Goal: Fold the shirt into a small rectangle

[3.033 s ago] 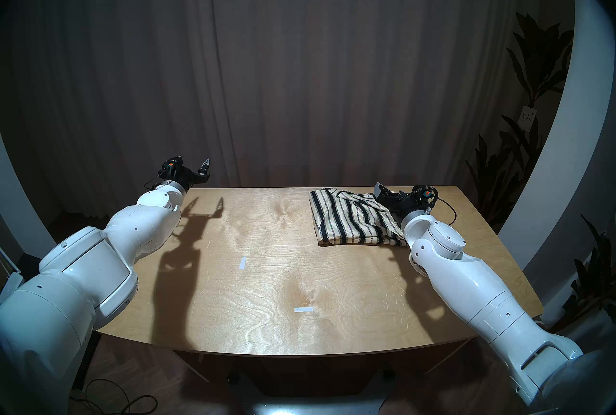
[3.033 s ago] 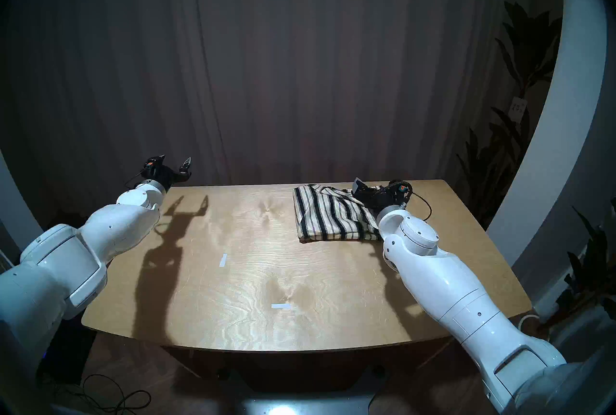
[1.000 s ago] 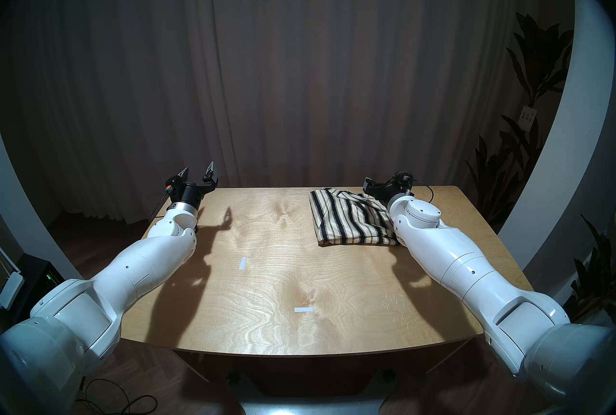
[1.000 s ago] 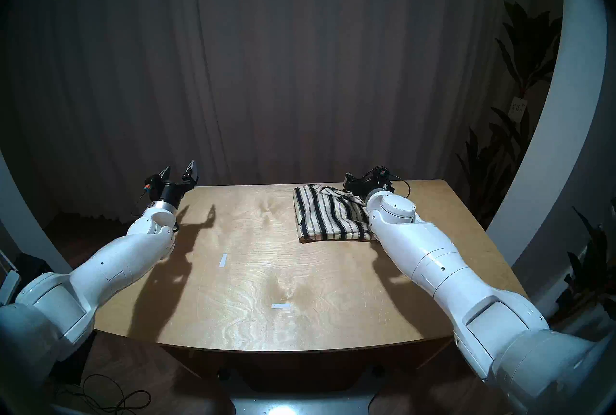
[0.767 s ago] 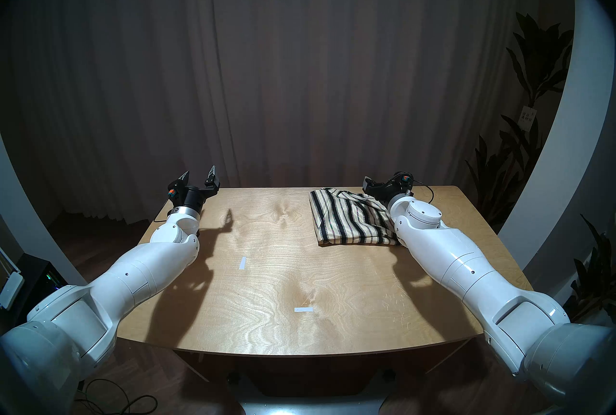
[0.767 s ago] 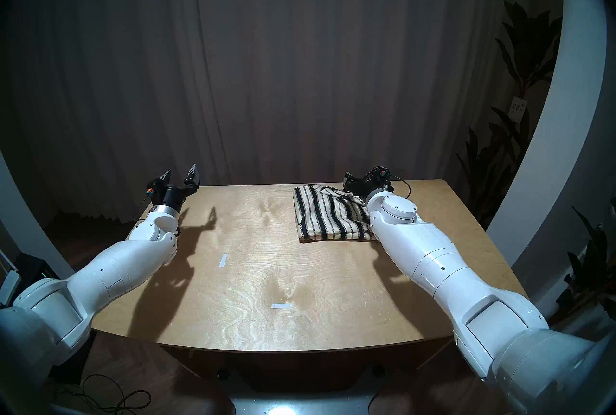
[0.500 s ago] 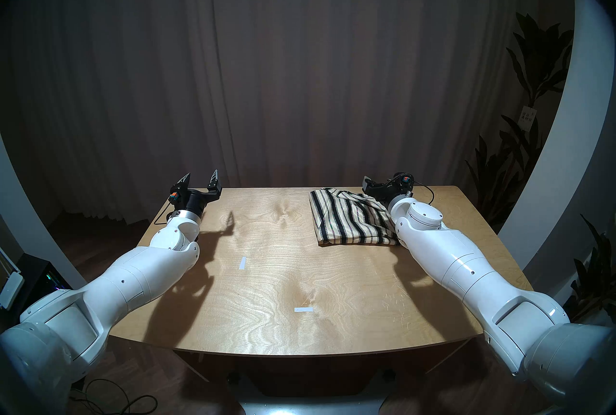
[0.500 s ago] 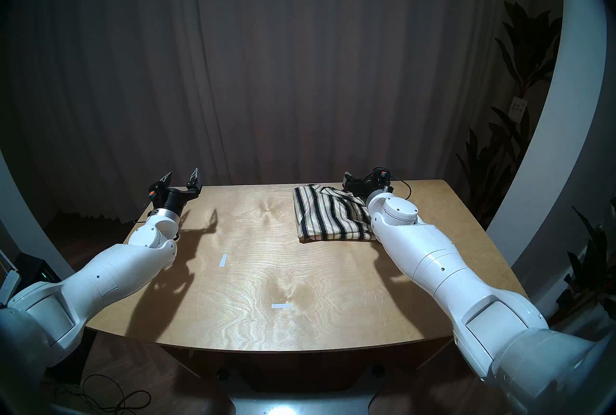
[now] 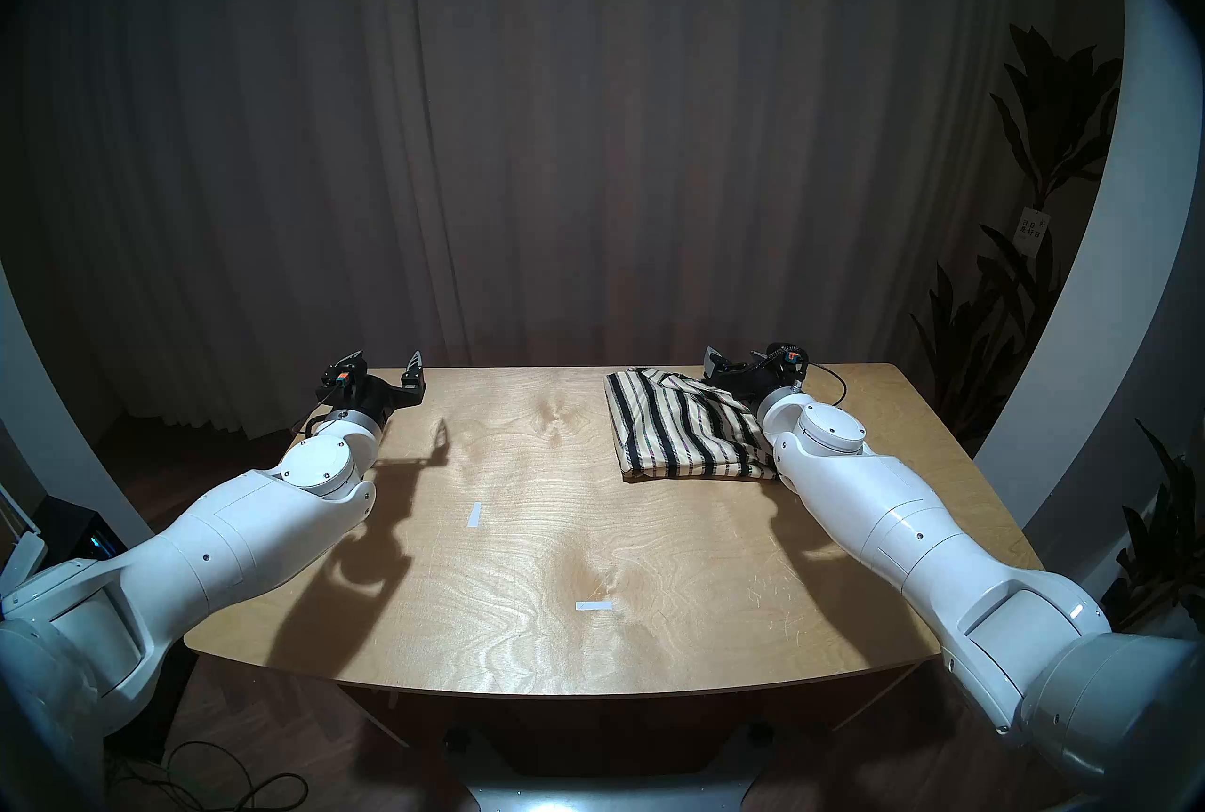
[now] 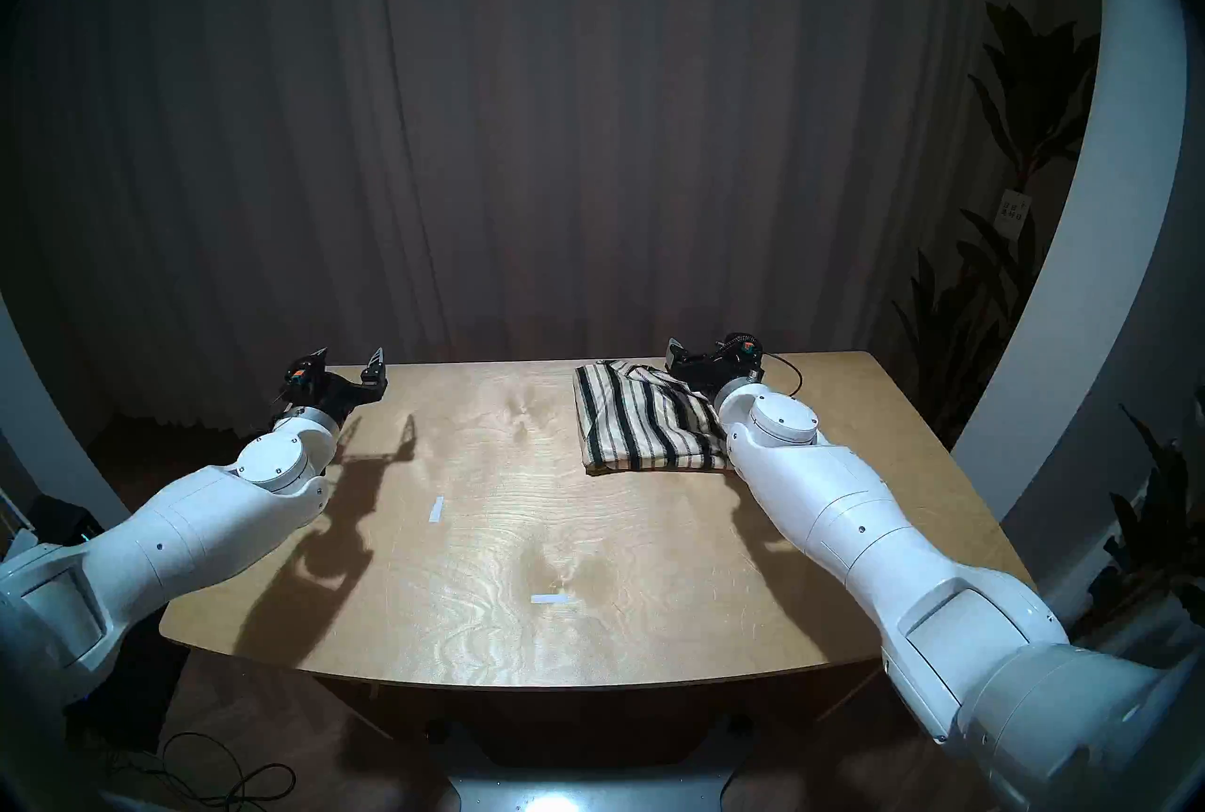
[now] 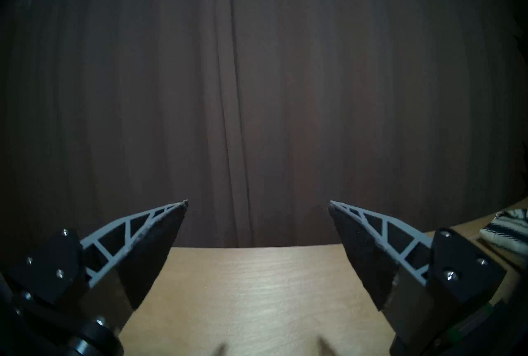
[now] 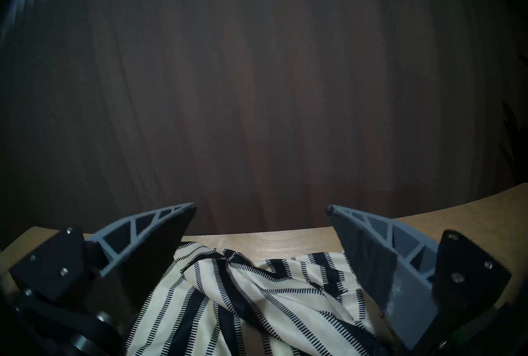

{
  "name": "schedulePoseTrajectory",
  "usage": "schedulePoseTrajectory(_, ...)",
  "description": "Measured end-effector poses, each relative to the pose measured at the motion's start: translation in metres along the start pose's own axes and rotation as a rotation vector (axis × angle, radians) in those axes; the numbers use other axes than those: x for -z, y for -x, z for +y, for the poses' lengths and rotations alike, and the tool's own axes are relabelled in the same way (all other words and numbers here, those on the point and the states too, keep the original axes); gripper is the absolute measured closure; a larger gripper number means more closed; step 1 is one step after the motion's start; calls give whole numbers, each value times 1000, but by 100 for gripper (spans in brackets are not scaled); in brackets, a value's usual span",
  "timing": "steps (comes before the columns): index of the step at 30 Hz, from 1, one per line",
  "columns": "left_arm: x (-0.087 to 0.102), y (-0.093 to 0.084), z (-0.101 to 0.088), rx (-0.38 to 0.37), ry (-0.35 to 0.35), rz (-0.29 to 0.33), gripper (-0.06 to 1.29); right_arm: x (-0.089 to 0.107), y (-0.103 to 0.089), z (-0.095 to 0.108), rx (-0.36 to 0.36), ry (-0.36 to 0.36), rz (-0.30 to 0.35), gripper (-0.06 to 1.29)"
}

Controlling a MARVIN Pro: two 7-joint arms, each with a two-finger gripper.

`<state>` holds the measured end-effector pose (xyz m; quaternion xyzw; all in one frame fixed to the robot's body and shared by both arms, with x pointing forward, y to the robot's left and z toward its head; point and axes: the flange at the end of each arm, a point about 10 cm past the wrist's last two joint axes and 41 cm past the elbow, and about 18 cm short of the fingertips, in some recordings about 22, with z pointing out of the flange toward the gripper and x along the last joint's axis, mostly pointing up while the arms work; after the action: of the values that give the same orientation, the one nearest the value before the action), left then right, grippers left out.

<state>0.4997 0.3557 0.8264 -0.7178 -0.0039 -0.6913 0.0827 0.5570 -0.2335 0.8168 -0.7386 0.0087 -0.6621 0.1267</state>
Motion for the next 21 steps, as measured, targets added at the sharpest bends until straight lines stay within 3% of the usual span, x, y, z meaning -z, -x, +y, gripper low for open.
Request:
schedulePoseTrajectory(4, 0, -1, -4, -1, -41, -48, -2, -2, 4, 4, 4, 7, 12, -1)
schedulePoseTrajectory(8, -2, -4, -9, 49, -58, -61, -2, -4, 7, 8, 17, 24, 36, -1)
schedulePoseTrajectory(16, 1, 0, -11, 162, 25, -46, -2, -10, 10, 11, 30, 42, 58, -1)
schedulePoseTrajectory(21, 2, 10, -19, 191, 59, -55, -2, -13, 11, 12, 33, 47, 67, -1)
